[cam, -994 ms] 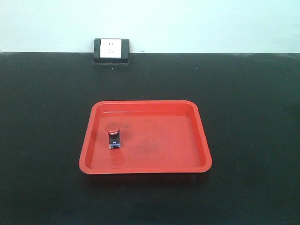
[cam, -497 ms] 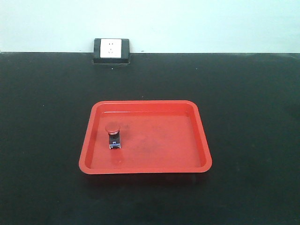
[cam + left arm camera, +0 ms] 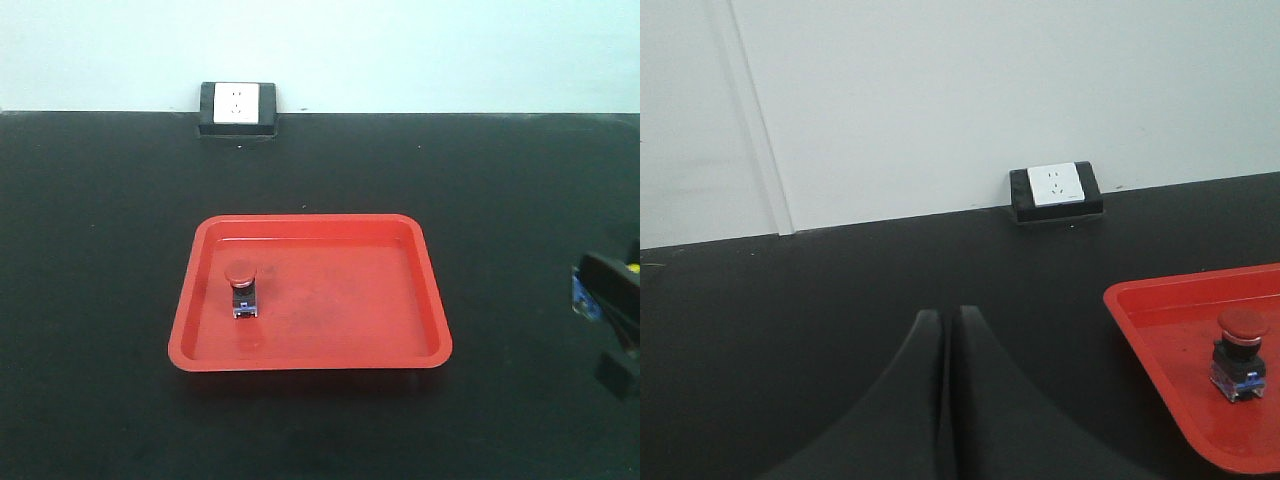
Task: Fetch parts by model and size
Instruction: 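Move the right gripper with the yellow-capped button over the tray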
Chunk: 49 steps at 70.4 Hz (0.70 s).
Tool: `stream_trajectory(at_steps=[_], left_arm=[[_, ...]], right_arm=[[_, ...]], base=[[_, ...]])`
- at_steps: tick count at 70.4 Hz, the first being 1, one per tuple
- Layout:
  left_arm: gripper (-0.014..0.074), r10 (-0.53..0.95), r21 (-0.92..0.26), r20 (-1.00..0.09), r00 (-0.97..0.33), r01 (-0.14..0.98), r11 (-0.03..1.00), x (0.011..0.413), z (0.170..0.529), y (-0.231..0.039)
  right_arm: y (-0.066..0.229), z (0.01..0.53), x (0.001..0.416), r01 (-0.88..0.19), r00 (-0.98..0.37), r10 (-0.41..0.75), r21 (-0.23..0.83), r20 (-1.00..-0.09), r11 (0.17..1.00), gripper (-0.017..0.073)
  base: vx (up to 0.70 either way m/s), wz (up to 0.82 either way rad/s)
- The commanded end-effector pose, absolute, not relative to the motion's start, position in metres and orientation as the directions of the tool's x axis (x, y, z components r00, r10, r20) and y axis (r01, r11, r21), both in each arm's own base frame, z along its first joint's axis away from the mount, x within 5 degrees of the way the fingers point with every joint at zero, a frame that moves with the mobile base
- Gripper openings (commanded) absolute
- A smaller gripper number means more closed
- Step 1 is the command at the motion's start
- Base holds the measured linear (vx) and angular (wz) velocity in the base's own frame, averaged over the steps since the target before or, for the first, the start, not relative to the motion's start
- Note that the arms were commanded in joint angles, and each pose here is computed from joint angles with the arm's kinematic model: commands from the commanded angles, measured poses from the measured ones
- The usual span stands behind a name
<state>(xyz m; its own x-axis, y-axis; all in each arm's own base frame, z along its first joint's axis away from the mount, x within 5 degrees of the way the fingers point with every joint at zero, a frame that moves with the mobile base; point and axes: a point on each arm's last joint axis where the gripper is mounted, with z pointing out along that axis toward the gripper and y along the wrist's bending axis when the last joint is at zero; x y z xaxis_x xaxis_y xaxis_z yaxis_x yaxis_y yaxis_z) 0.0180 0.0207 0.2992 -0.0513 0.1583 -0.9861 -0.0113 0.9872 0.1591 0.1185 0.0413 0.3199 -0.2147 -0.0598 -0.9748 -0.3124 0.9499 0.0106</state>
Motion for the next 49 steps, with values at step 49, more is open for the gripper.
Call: stream_trajectory(at_steps=[49], left_arm=[[-0.0007, 0.166, 0.166, -0.986, 0.013, -0.001, 0.986, 0.018, 0.31, 0.019]], right_arm=[[0.164, 0.345, 0.286, -0.339, -0.553, -0.092, 0.123, -0.828, 0.933, -0.0003]], base=[[0.0, 0.0]])
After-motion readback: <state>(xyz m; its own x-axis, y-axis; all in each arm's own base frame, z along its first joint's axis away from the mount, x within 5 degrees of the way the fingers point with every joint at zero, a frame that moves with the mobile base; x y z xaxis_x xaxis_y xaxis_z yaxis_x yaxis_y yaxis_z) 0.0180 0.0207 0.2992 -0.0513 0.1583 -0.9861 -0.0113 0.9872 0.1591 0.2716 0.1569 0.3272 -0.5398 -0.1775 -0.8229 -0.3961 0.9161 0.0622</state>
